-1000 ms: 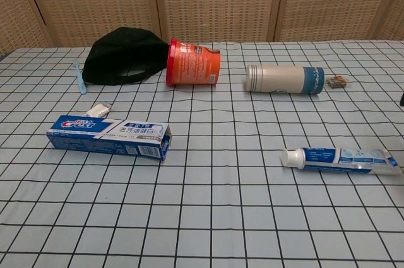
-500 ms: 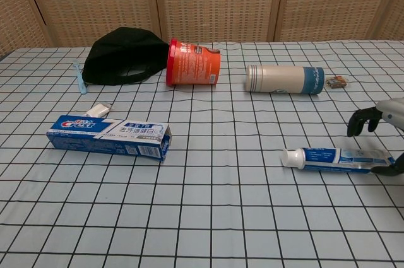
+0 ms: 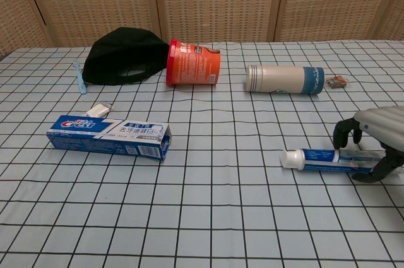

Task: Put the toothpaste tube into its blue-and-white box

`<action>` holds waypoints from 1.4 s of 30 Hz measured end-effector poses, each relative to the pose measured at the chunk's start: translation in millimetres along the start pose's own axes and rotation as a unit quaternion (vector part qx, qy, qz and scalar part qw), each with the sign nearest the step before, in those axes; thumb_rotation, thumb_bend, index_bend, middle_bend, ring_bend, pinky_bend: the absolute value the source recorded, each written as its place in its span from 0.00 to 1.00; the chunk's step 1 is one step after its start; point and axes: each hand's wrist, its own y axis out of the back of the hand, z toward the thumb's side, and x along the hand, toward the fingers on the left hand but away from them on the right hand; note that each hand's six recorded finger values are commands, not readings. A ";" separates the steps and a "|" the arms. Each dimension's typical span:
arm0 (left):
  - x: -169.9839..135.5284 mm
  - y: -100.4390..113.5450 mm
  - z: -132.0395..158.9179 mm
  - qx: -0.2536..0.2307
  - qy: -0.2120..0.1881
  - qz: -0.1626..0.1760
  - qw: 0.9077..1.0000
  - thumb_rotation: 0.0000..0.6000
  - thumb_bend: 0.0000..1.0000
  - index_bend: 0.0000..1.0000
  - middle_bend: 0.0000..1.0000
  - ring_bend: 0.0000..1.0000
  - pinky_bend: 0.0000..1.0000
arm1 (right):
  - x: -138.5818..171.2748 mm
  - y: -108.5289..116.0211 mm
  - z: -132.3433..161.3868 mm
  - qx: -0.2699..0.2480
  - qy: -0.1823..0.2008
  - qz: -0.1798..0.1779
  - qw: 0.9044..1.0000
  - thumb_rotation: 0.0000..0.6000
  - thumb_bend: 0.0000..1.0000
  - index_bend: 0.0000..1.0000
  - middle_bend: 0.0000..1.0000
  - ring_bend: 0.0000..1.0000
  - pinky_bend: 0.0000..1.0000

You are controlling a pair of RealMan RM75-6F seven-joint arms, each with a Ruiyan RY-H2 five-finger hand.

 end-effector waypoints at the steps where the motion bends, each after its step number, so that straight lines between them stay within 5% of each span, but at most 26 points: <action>1: 0.0 0.4 -0.1 0.000 0.000 0.001 1.000 1.00 0.00 0.00 0.00 0.00 0.00 | -0.7 -1.1 -0.2 0.001 -0.001 0.001 1.000 1.00 0.37 0.44 0.45 0.39 0.28; 20: 0.8 -0.9 -0.4 0.003 0.003 -0.001 1.000 1.00 0.00 0.00 0.00 0.00 0.00 | -5.5 7.0 -17.2 0.010 -0.026 0.018 0.999 1.00 0.38 0.44 0.45 0.39 0.28; 30: 0.4 -1.4 0.2 0.005 0.002 0.000 1.000 1.00 0.00 0.00 0.00 0.00 0.00 | -12.1 4.2 -12.1 0.040 -0.007 0.039 0.998 1.00 0.40 0.49 0.49 0.42 0.28; 37: 2.0 -2.8 -0.9 0.007 0.004 -0.002 1.000 1.00 0.00 0.00 0.00 0.00 0.00 | -14.4 9.3 -13.0 0.052 -0.010 0.041 0.998 1.00 0.44 0.65 0.65 0.57 0.51; 42: 4.1 -5.3 1.3 0.010 -0.005 -0.004 1.000 1.00 0.00 0.00 0.00 0.00 0.00 | -10.1 14.4 -17.2 0.036 -0.013 0.041 0.998 1.00 0.48 0.67 0.67 0.59 0.57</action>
